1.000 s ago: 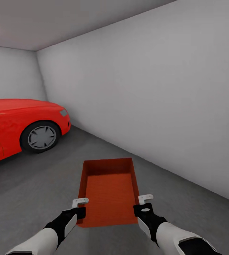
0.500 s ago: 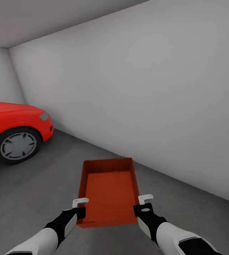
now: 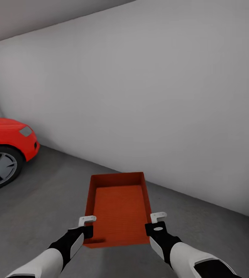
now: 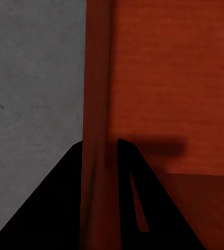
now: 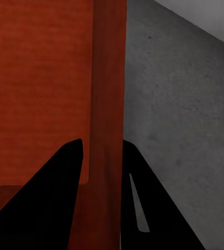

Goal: Move the two storage containers from the living room to the garage. In the garage, place one container on the floor and stack the other container on top of it (either order is fine).

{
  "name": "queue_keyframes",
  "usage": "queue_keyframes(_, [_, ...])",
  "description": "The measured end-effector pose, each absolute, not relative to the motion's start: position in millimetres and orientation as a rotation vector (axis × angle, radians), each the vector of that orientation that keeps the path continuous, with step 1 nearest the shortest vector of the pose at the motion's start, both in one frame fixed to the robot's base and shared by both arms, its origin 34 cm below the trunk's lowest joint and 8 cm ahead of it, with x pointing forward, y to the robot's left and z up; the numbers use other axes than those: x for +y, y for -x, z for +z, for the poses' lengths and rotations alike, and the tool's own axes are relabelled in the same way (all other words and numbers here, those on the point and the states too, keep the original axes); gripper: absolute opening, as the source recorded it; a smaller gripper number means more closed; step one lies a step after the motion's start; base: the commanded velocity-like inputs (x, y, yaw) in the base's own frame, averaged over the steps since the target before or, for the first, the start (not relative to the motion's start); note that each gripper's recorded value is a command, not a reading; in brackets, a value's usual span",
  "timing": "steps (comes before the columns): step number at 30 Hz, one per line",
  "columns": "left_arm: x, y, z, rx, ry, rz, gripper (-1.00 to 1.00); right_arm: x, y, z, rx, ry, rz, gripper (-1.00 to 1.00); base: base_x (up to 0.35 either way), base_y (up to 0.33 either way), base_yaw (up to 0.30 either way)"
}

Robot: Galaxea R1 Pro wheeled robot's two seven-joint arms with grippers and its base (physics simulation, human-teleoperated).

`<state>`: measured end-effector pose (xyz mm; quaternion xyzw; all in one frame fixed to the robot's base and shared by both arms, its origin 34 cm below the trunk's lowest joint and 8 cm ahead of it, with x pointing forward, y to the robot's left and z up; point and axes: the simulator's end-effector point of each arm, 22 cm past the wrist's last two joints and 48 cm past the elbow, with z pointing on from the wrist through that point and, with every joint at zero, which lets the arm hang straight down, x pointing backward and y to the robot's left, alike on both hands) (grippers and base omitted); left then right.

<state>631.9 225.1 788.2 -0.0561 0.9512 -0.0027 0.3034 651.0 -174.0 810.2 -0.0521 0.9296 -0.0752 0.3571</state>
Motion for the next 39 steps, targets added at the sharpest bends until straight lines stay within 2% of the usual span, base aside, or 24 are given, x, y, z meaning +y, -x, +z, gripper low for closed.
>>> queue_keyframes(18, [225.1,-631.8,788.2,2.52,0.148,-0.008,-1.0,-174.0,-651.0,810.3,2.399,0.135,-0.194,-1.0,0.015,0.0,-0.242])
queue_keyframes(39, [225.1,-633.4,789.8,2.51,0.146,-0.01,-1.0,-174.1,-652.2,811.9,2.39,0.131,-0.194,-1.0,0.293,0.0,-0.242])
